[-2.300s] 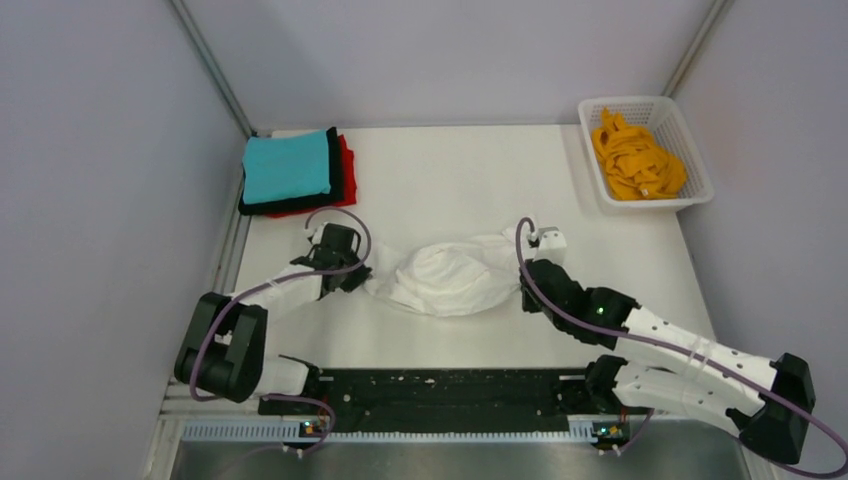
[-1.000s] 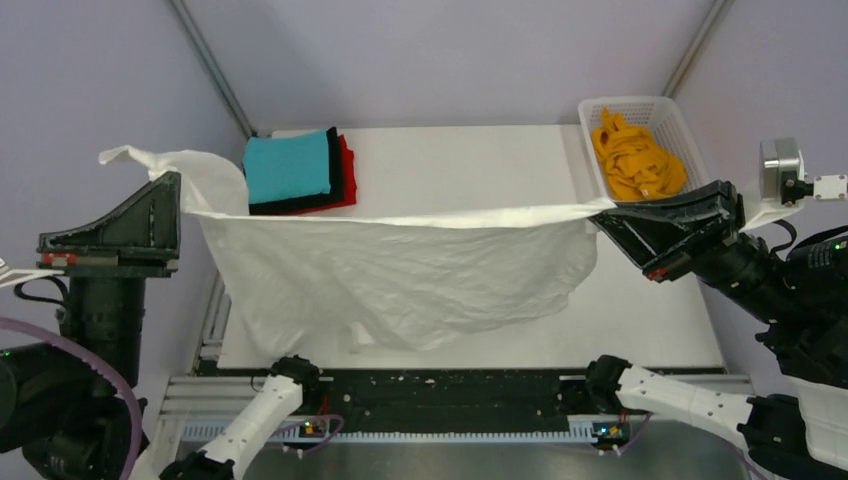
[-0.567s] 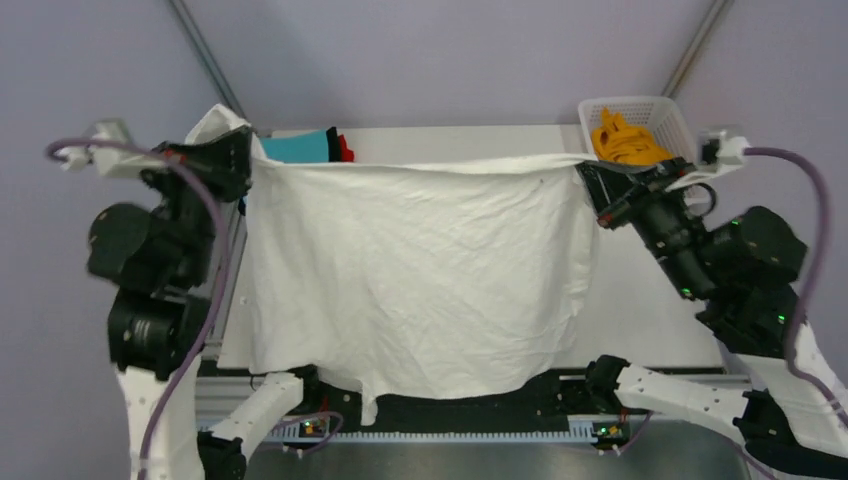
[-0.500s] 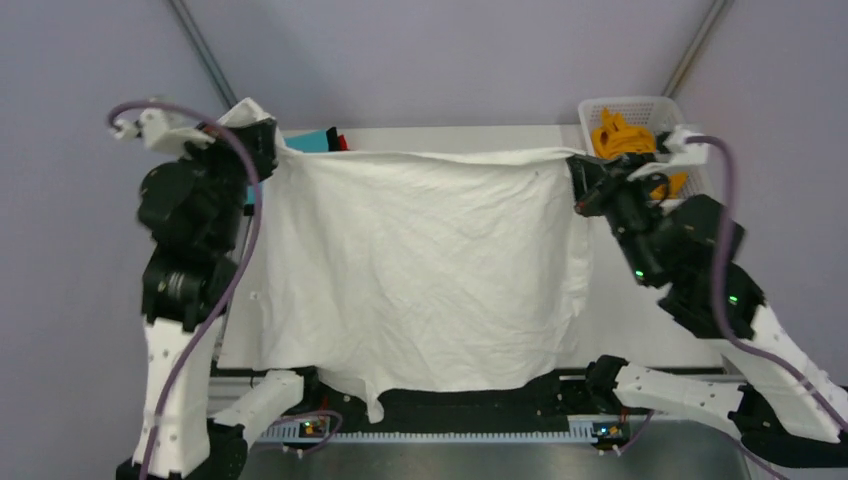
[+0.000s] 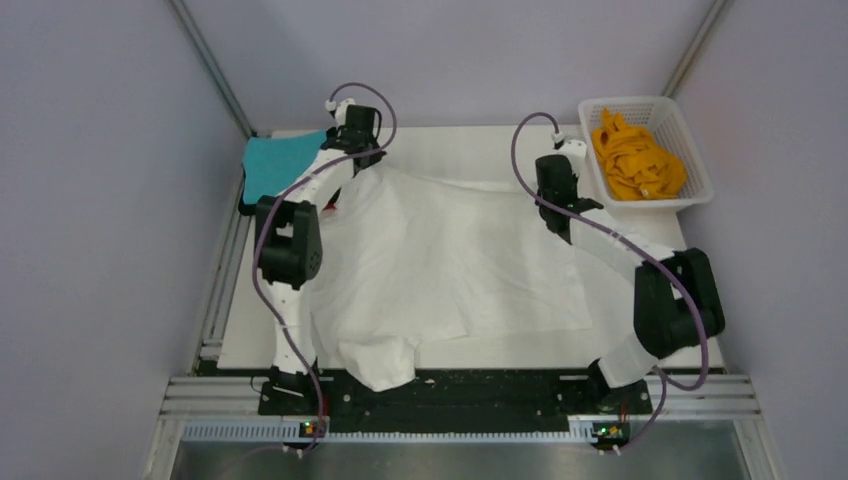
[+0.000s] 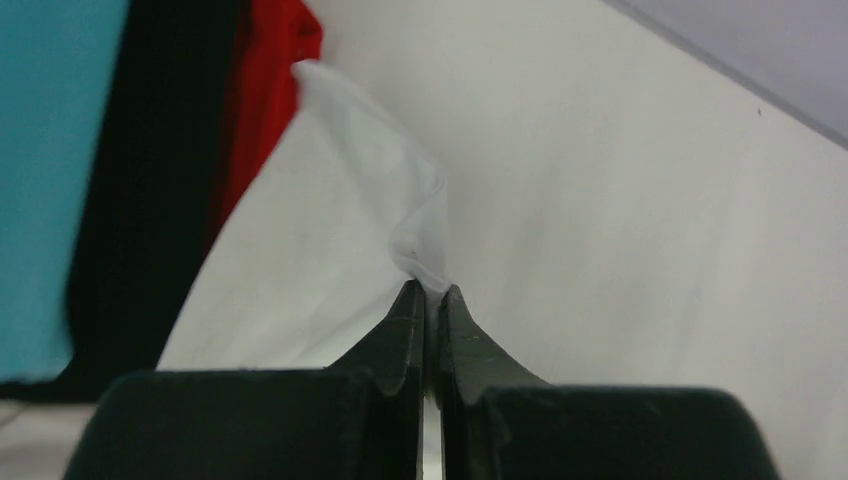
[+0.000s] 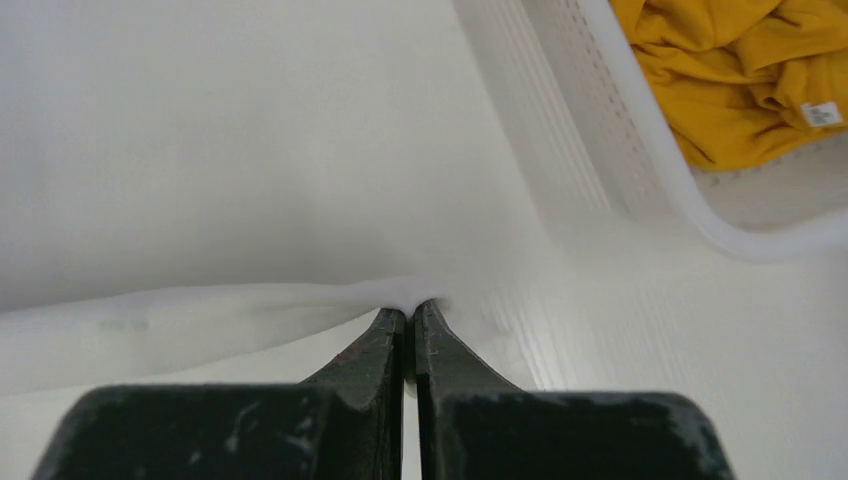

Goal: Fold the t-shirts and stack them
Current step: Flatten out the tshirt

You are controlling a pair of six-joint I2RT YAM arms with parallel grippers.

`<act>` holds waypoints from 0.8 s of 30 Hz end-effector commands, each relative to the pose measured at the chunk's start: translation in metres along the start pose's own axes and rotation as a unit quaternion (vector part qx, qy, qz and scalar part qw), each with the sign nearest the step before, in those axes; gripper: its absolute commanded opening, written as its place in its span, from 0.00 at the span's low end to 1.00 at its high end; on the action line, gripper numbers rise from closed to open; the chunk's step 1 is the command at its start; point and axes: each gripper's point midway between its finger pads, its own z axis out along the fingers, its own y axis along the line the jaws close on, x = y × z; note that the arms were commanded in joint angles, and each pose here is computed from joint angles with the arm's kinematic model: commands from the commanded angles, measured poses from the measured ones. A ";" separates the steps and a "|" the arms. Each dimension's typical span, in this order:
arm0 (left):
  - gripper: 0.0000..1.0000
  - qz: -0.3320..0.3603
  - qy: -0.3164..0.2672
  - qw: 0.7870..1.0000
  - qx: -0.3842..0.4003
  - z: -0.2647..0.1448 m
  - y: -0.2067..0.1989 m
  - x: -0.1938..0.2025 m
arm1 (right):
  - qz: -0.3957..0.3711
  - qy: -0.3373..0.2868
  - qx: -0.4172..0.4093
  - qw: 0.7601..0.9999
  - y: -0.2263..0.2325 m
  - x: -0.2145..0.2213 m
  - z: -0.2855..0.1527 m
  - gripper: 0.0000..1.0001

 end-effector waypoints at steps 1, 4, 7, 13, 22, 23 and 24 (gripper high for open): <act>0.12 -0.003 -0.036 0.999 0.007 0.056 -0.031 -0.031 | 0.061 -0.015 -0.026 0.998 0.016 -0.015 0.069 0.03; 0.40 0.007 -0.036 0.999 0.016 0.092 -0.045 -0.026 | 0.056 0.006 -0.002 0.998 0.013 -0.007 0.118 0.07; 0.85 0.015 -0.059 0.997 0.038 0.100 -0.061 -0.035 | 0.054 0.018 0.045 0.997 -0.001 -0.013 0.151 0.22; 0.99 0.054 -0.103 0.990 0.078 0.066 -0.096 -0.061 | 0.047 0.027 0.043 0.998 -0.004 -0.039 0.143 0.93; 0.99 0.098 -0.087 0.986 0.105 -0.063 -0.103 -0.032 | 0.086 0.091 -0.152 0.980 0.027 0.009 0.031 0.99; 0.99 0.101 -0.072 0.985 0.116 -0.073 -0.097 -0.016 | 0.089 0.100 -0.182 0.974 0.034 0.021 0.018 0.99; 0.99 0.098 -0.063 0.985 0.127 -0.085 -0.091 -0.005 | 0.094 0.105 -0.211 0.967 0.040 0.031 0.007 0.99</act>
